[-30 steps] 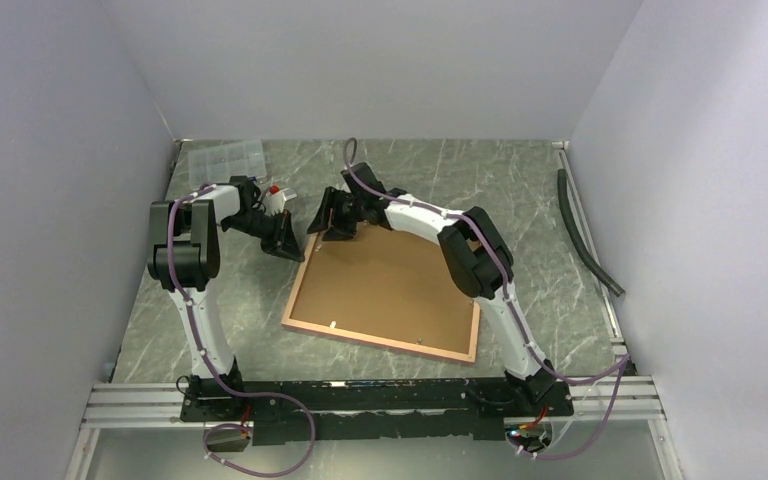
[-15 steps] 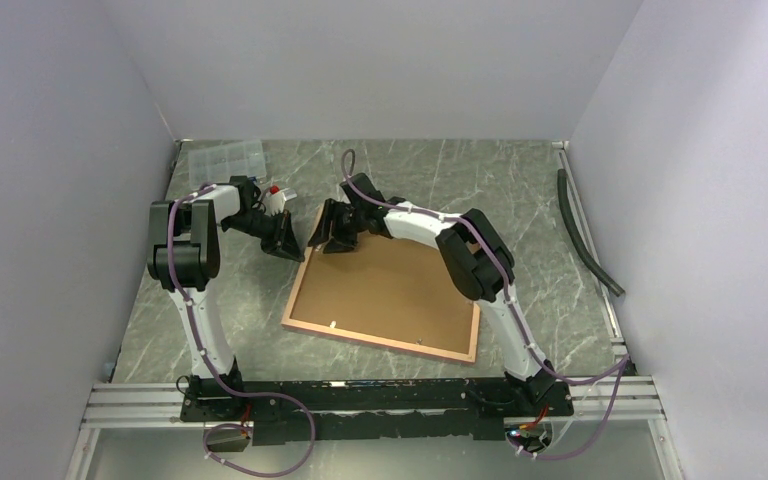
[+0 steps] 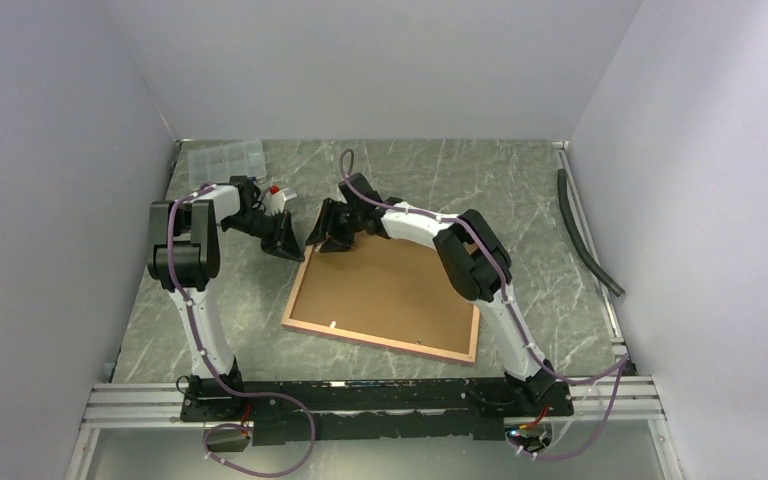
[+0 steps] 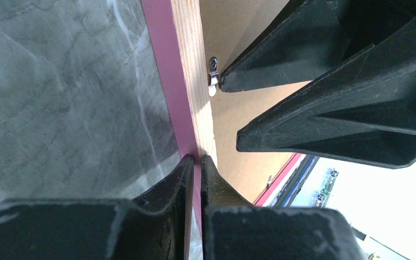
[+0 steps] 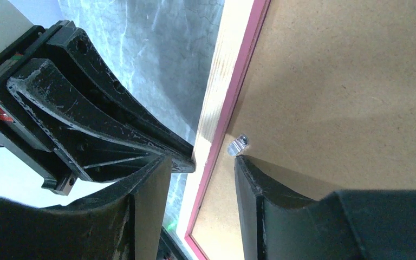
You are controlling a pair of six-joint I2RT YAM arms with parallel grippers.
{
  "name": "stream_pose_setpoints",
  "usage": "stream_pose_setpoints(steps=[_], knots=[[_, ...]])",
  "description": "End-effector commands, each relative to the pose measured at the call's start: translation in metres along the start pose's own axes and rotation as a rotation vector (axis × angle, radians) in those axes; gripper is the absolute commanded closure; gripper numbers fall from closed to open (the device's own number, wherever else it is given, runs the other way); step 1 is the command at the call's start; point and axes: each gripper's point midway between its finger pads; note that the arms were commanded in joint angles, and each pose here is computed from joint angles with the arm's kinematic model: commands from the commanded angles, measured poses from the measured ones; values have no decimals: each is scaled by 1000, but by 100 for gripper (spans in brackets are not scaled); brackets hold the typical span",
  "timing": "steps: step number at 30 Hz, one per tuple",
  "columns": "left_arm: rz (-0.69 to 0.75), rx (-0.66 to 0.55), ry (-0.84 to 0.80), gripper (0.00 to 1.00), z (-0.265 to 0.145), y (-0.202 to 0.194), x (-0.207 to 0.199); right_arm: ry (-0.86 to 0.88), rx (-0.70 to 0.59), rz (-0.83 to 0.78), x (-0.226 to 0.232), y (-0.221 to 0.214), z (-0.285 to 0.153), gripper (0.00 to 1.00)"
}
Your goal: Put the photo into the frame
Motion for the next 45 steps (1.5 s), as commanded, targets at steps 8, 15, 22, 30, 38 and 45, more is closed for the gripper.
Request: stream_pose_setpoints(steps=[8,15,22,30,38,45], knots=[[29,58,95,89,7,-11,19,8,-34,22,0,9,16,50],[30,60,95,89,7,-13,19,11,-30,42,1,3,15,51],[26,58,91,89,8,-12,19,-19,-85,50,-9,3,11,51],[32,60,94,90,6,-12,18,-17,-104,36,-5,11,16,51],[34,57,96,89,5,-11,17,-17,-123,11,-5,15,16,51],[39,55,101,89,3,-9,17,13,-142,-18,4,21,16,52]])
Point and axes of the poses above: each gripper's point midway between its finger pads, its own z axis out along the fingers, its own x axis along the line the jaws close on, y = z × x, and after that the axes turned 15 degrees about z, right-handed
